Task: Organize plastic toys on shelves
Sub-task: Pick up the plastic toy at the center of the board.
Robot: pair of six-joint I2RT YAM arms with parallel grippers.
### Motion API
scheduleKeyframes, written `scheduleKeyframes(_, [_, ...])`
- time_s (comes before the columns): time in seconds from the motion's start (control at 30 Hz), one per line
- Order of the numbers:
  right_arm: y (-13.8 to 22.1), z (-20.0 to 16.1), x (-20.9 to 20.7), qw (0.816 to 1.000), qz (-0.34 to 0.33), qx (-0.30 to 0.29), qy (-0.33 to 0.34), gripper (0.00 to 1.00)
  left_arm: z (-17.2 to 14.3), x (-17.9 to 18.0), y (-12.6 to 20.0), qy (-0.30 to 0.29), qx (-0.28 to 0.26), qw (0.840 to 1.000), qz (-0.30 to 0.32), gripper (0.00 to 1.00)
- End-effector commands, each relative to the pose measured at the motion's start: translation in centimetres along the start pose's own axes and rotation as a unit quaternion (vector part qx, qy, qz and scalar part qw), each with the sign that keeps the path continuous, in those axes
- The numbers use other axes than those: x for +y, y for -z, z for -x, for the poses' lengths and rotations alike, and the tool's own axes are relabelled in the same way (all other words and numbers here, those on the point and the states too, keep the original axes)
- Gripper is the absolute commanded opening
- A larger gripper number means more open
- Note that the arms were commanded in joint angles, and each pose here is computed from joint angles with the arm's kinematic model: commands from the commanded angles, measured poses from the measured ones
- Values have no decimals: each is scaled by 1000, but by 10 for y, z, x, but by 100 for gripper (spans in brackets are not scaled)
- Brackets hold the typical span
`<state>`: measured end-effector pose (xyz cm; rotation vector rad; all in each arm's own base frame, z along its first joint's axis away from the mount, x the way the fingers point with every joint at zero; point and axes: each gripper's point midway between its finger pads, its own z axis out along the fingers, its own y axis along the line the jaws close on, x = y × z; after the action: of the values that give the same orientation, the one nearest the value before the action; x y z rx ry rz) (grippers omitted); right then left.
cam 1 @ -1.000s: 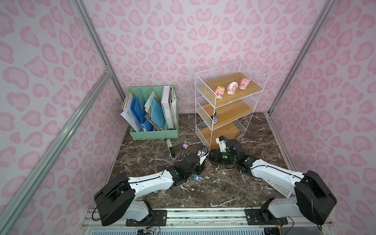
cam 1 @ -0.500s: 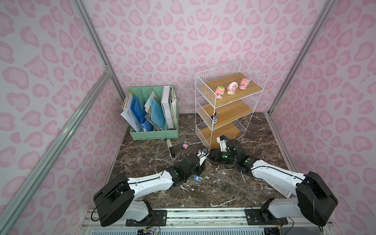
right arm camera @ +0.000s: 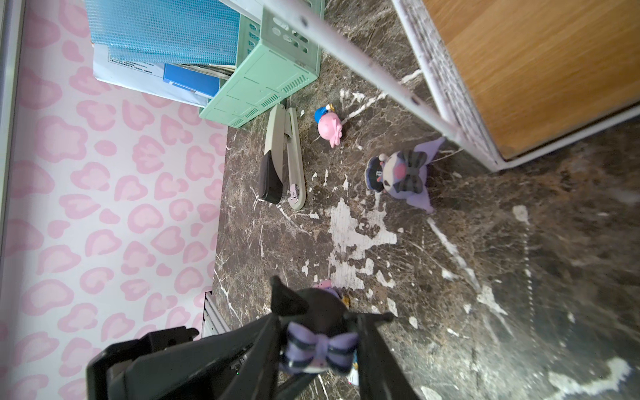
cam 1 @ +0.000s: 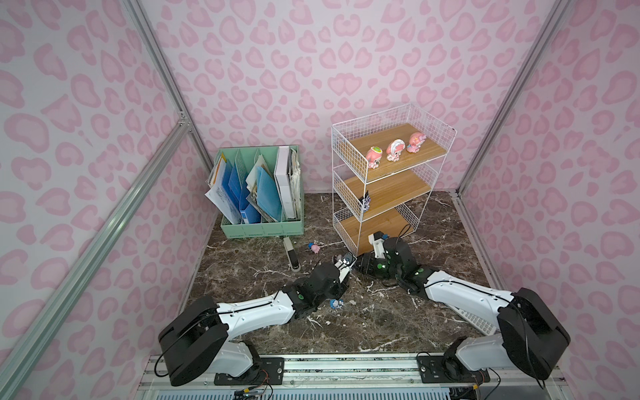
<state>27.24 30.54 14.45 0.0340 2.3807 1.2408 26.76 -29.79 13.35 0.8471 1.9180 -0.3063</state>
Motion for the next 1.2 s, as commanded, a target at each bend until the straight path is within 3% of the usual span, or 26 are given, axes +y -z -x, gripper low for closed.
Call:
scheduleKeyframes(0.0, [2, 6, 11, 1000, 22, -15, 13, 32, 13, -8, 2, -1, -27, 999, -21, 29])
scheduleKeyframes(0.27, [11, 12, 10, 998, 7, -32, 51, 30, 11, -10, 1, 5, -23, 999, -24, 46])
scheduleKeyframes(0.43, [18, 14, 3, 995, -15, -41, 91, 27, 9, -10, 2, 10, -20, 999, -27, 50])
scheduleKeyframes(0.63, [30, 17, -5, 980, -54, -49, 188, 29, 20, -10, 15, 32, -38, 998, -38, 64])
scheduleKeyframes(0.77, [50, 23, -5, 954, -69, -81, 282, 30, 38, -5, 33, 46, -53, 997, -38, 70])
scheduleKeyframes(0.97, [93, 47, 19, 886, -88, -163, 424, 32, 69, 14, 59, 87, -78, 993, -28, 76])
scheduleKeyframes(1.17, [133, 90, 44, 835, -115, -233, 485, 32, 98, 39, 75, 133, -87, 987, -25, 84])
